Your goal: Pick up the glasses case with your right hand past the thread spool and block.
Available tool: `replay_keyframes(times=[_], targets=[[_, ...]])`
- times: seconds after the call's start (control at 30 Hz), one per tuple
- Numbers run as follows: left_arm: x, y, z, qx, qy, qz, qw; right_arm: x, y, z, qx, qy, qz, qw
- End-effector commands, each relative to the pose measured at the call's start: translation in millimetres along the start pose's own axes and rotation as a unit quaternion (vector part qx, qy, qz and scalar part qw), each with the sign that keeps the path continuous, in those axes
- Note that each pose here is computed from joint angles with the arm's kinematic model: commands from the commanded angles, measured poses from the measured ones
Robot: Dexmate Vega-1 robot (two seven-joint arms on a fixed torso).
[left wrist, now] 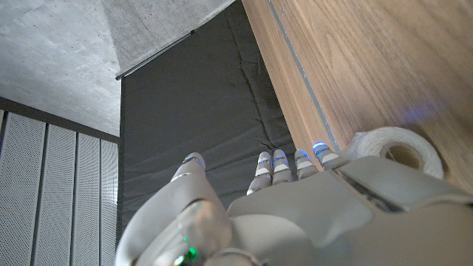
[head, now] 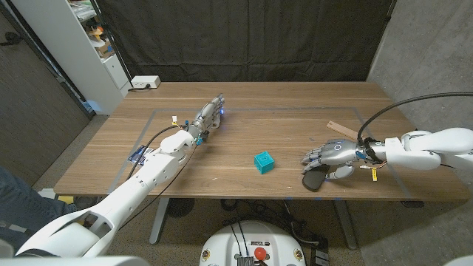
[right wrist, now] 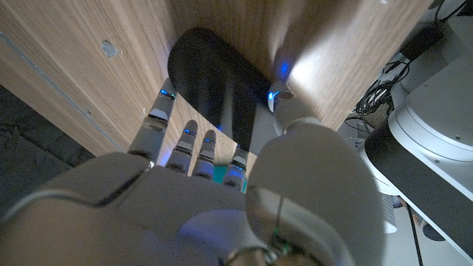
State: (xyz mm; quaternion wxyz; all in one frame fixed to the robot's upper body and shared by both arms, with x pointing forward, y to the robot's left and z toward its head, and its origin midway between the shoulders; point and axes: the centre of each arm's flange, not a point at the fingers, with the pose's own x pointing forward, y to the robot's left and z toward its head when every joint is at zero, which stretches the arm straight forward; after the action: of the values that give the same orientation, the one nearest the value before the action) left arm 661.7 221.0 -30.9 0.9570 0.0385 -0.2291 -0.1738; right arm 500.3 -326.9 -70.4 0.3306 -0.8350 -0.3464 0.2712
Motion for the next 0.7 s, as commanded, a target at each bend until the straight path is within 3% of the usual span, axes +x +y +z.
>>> replay_keyframes(times=[0.03,0.7], targets=[[-7.6,-0.5,-1.4,-0.001,-0.001,0.003,1.000,-2.4,2.0,-0.3,-0.005,0.005,-0.026,0.9996],[-14.0,-1.8,0.7,0.003,-0.003,0.007,1.000,-1.1,3.6,-0.7,-0.023,0.006,-0.054,0.9983]])
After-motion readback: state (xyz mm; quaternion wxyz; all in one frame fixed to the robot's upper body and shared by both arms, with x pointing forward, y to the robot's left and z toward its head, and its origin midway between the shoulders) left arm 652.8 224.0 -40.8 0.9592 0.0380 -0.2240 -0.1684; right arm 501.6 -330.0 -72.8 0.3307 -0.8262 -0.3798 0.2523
